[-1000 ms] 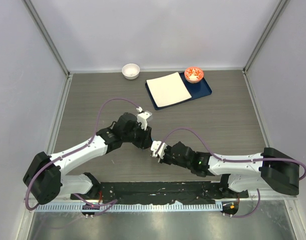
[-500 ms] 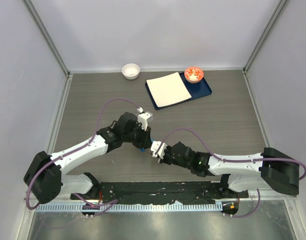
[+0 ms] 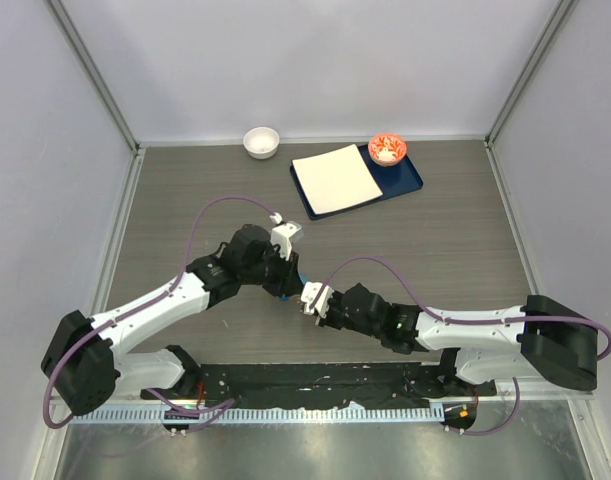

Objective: Put the keys on the keyring

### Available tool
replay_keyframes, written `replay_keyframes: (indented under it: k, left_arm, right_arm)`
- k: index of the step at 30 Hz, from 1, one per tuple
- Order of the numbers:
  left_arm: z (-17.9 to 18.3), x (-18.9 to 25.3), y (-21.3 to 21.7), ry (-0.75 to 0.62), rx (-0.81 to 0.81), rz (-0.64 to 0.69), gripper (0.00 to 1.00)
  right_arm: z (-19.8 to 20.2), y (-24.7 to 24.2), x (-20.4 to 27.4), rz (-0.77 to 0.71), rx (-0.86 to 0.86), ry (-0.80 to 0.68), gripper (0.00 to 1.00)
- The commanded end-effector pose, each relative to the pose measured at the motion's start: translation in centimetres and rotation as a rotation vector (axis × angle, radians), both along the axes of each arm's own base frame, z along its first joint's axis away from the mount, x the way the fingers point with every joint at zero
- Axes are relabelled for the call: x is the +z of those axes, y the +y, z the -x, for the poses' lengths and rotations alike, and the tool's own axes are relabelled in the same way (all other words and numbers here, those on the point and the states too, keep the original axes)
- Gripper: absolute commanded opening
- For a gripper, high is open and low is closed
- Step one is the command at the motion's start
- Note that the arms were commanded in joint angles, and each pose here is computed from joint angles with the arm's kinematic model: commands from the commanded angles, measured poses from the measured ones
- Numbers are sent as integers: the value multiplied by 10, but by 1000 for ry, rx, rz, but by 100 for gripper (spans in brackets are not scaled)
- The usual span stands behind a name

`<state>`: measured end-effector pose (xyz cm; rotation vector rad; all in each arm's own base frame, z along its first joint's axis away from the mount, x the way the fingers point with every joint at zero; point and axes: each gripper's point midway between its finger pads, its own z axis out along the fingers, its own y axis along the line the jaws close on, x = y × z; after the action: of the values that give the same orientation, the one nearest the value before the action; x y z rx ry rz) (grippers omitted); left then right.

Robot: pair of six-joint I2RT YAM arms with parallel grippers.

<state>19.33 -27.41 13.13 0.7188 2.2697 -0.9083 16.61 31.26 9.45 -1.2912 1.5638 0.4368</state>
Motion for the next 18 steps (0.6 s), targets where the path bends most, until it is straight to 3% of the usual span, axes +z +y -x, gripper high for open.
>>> replay_keyframes:
  k: [1, 11, 13, 14, 18]
  left_arm:
    - [-2, 8, -3, -9, 3, 27, 20]
    - [-2, 2, -5, 6, -8, 18, 15]
    - [-3, 1, -5, 7, -12, 15, 8]
    - [-2, 1, -5, 4, -13, 12, 0]
    - [-3, 7, -4, -42, -24, 36, 0]
  right_arm:
    - [9, -5, -18, 40, 8, 57, 1]
    - [10, -5, -18, 40, 9, 61, 1]
    - [10, -6, -18, 40, 8, 60, 1]
    - [10, -6, -18, 39, 7, 61, 1]
    - [11, -4, -16, 22, 7, 74, 2]
